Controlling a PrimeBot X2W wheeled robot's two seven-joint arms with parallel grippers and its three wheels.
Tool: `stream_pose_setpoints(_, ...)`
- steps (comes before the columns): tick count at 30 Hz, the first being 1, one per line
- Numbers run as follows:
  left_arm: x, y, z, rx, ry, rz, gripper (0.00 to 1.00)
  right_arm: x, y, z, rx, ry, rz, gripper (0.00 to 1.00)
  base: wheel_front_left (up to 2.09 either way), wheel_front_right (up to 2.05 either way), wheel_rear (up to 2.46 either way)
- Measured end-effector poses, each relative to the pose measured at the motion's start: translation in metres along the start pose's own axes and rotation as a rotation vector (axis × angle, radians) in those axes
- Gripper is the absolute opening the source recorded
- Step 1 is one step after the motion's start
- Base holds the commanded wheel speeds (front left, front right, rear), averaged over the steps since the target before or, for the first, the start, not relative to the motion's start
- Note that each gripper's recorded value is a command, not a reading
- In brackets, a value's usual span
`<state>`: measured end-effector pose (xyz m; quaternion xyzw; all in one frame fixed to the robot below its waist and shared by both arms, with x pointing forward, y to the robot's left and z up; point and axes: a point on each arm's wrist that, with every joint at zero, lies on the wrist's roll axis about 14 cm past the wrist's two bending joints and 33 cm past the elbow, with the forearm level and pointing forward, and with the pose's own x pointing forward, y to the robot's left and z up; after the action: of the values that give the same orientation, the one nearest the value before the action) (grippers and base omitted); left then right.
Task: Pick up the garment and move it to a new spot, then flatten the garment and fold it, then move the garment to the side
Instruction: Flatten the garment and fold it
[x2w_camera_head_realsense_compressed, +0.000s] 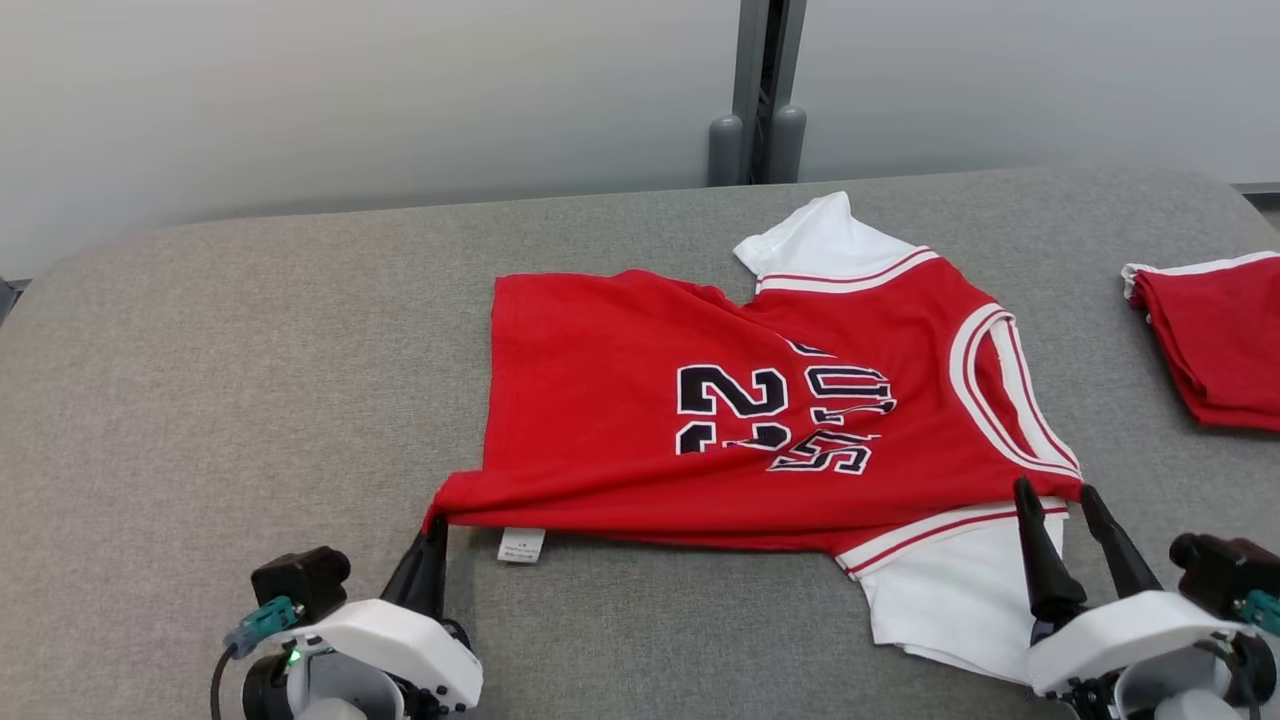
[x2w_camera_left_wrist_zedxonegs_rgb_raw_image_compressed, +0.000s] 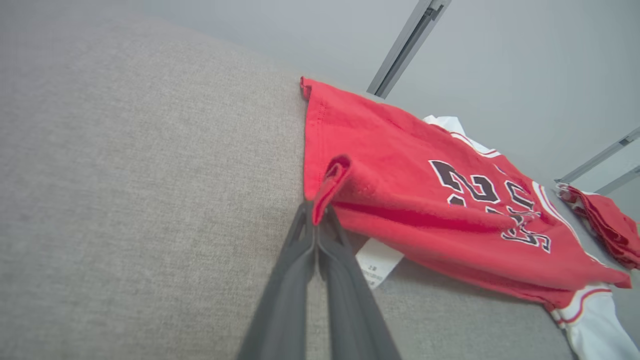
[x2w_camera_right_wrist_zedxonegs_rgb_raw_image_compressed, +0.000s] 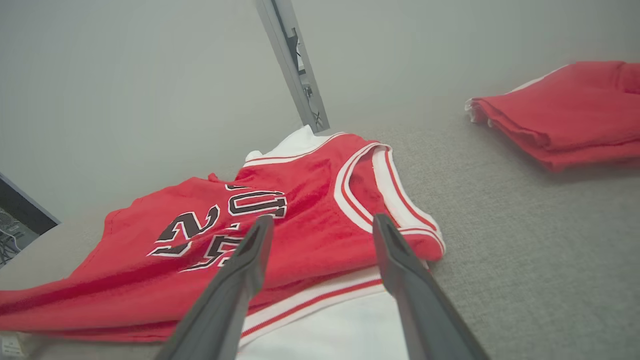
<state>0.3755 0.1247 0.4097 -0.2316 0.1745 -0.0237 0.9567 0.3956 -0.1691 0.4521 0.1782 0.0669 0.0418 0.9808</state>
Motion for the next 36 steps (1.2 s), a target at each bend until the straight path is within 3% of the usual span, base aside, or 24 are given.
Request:
stream_pose_setpoints(12, 0.005, -0.009, 0.014, 0.019, -0.029, -0.033, 0.00, -0.052, -0.032, -0.064, 0.135, 0.161, -0.169, 1.00, 0.00, 0.00, 0.00)
stream_pose_setpoints(21, 0.004, -0.011, 0.014, 0.019, -0.023, -0.034, 0.00, -0.069, -0.041, -0.090, 0.171, 0.249, -0.223, 1.00, 0.00, 0.00, 0.00)
stream_pose_setpoints(29, 0.003, -0.011, 0.013, 0.021, -0.017, -0.035, 0.00, -0.068, -0.035, -0.098, 0.175, 0.292, -0.207, 1.00, 0.00, 0.00, 0.00)
stream_pose_setpoints(30, 0.003, -0.011, 0.013, 0.021, -0.018, -0.035, 0.00, -0.067, -0.034, -0.099, 0.180, 0.294, -0.204, 0.94, 0.00, 0.00, 0.00)
stream_pose_setpoints(31, 0.002, -0.011, 0.013, 0.021, -0.018, -0.034, 0.00, -0.067, -0.033, -0.099, 0.180, 0.296, -0.200, 0.47, 0.00, 0.00, 0.00)
stream_pose_setpoints(32, 0.002, -0.011, 0.013, 0.022, -0.019, -0.034, 0.00, -0.066, -0.031, -0.100, 0.176, 0.300, -0.191, 0.15, 0.00, 0.00, 0.00)
stream_pose_setpoints(33, 0.002, -0.011, 0.013, 0.022, -0.019, -0.034, 0.00, -0.065, -0.026, -0.101, 0.171, 0.309, -0.175, 0.00, 0.00, 0.00, 0.00)
stream_pose_setpoints(36, 0.001, -0.010, 0.013, 0.026, -0.014, -0.033, 0.00, -0.062, -0.014, -0.102, 0.187, 0.311, -0.144, 0.00, 0.00, 0.00, 0.00)
